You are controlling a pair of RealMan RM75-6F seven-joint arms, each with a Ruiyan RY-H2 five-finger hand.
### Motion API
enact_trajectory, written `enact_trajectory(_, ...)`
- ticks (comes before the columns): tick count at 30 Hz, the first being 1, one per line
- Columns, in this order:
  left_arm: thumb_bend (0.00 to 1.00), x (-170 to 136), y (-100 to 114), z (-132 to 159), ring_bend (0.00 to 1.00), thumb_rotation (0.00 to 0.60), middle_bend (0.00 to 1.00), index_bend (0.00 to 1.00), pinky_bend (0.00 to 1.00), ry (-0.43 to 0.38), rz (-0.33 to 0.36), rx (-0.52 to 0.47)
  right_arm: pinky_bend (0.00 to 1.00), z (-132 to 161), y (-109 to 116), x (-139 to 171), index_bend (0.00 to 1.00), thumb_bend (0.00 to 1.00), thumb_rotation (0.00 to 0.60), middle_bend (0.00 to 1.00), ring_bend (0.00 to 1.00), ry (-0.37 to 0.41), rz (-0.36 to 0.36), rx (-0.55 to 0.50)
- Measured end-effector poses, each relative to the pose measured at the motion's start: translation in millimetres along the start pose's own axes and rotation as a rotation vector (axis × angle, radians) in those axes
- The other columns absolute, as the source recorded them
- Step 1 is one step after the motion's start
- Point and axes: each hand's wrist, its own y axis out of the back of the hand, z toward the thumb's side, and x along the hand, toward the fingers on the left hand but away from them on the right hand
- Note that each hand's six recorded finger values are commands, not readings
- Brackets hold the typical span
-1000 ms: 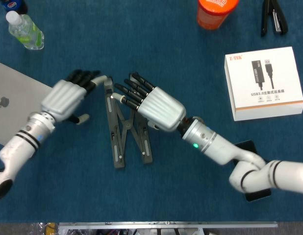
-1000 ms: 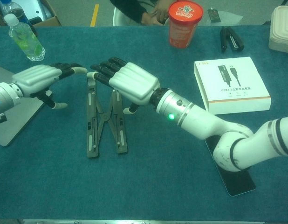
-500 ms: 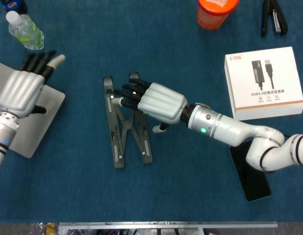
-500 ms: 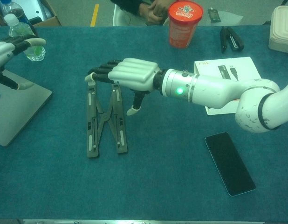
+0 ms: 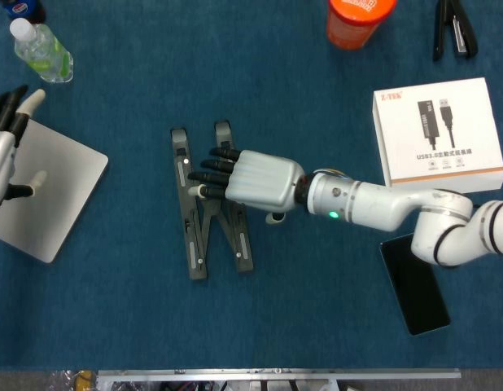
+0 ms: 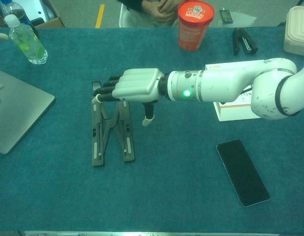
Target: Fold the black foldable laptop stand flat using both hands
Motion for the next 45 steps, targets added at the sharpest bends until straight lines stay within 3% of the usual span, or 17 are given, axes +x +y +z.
enact_trajectory(17, 0.23, -11, 3, -18, 0.0, 0.6, 0.0, 0.0, 0.01, 0.039, 0.018, -0.051, 0.06, 25, -6, -52, 0.0, 0.0, 0.6, 0.0, 0.0, 0.076, 0.077, 0.207)
enact_trajectory(45, 0.23, -16, 1, -27, 0.0, 0.6, 0.0, 0.0, 0.01, 0.047, 0.02, -0.112, 0.06, 34, -17, -70, 0.0, 0.0, 0.6, 0.0, 0.0, 0.076, 0.142, 0.251)
